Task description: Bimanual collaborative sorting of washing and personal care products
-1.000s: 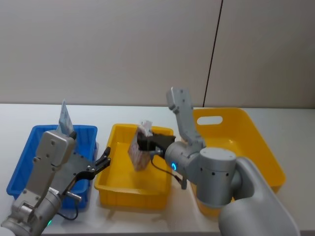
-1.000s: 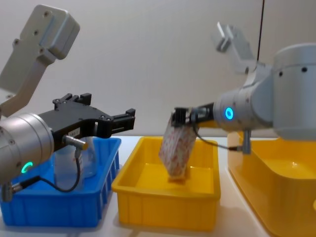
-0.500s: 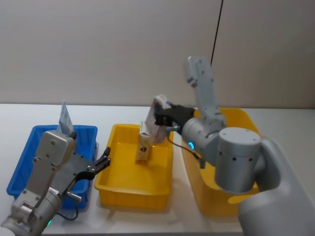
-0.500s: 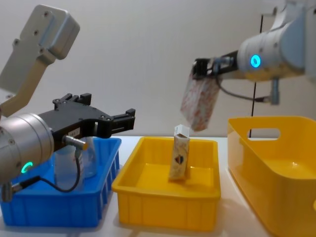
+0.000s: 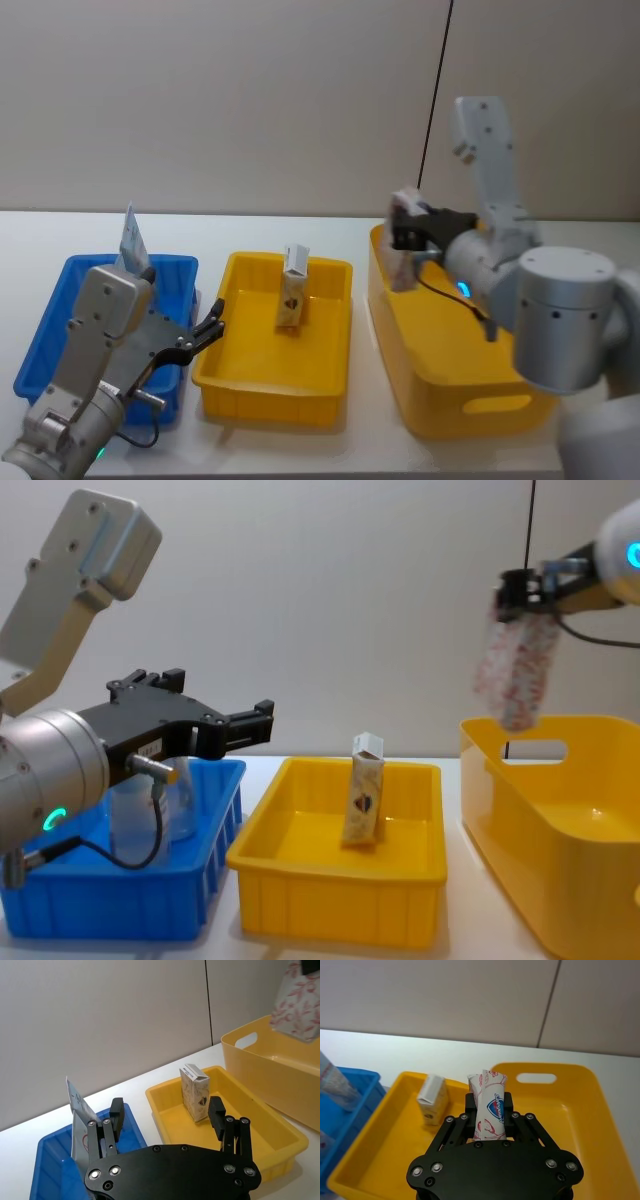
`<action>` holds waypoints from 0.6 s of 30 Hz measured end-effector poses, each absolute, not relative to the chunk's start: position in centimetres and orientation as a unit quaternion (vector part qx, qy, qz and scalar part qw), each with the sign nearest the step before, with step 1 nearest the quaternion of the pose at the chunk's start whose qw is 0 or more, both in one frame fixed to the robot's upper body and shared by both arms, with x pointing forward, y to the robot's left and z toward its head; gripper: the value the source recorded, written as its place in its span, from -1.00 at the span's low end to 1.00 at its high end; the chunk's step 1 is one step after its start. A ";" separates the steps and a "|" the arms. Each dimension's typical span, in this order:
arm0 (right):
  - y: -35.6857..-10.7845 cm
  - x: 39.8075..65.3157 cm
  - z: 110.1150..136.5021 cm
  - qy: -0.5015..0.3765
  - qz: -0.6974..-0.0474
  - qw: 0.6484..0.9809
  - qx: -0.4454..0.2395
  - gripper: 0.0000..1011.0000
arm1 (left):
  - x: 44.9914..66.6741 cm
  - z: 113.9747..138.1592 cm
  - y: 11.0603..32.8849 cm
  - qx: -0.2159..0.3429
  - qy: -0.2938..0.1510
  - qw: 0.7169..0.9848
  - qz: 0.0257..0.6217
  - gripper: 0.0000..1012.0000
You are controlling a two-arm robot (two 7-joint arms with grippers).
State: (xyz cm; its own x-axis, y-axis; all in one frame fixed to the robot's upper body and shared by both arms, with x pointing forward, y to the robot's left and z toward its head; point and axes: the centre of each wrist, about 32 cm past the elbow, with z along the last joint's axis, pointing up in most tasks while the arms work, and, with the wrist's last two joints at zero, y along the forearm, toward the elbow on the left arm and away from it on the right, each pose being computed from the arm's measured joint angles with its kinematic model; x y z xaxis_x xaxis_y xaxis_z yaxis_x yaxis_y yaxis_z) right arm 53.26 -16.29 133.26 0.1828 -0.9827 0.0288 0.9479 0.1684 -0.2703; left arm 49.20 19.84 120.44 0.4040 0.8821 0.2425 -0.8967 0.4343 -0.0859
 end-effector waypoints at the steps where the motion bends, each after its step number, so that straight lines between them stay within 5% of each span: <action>1: -16.6 53.1 133.3 0.076 -0.638 0.757 -0.116 -0.49 | 49.2 120.4 19.8 0.029 -0.126 0.837 0.531 0.98; 15: -20.6 51.3 132.5 0.087 -0.677 0.716 -0.145 -0.50 | 49.2 120.4 19.8 0.029 -0.126 0.837 0.531 0.98; 18: -21.3 51.1 132.1 0.086 -0.679 0.714 -0.146 -0.35 | 49.2 120.4 19.8 0.029 -0.126 0.837 0.531 0.98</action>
State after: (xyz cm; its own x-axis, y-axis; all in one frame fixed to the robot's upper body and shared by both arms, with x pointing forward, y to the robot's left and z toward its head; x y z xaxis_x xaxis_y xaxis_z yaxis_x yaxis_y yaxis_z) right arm 51.10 -21.30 132.11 0.0633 -0.9951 0.0758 0.9448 0.0353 -0.3258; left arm 49.20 19.84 120.44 0.4039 0.8820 0.2425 -0.8967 0.4343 -0.0859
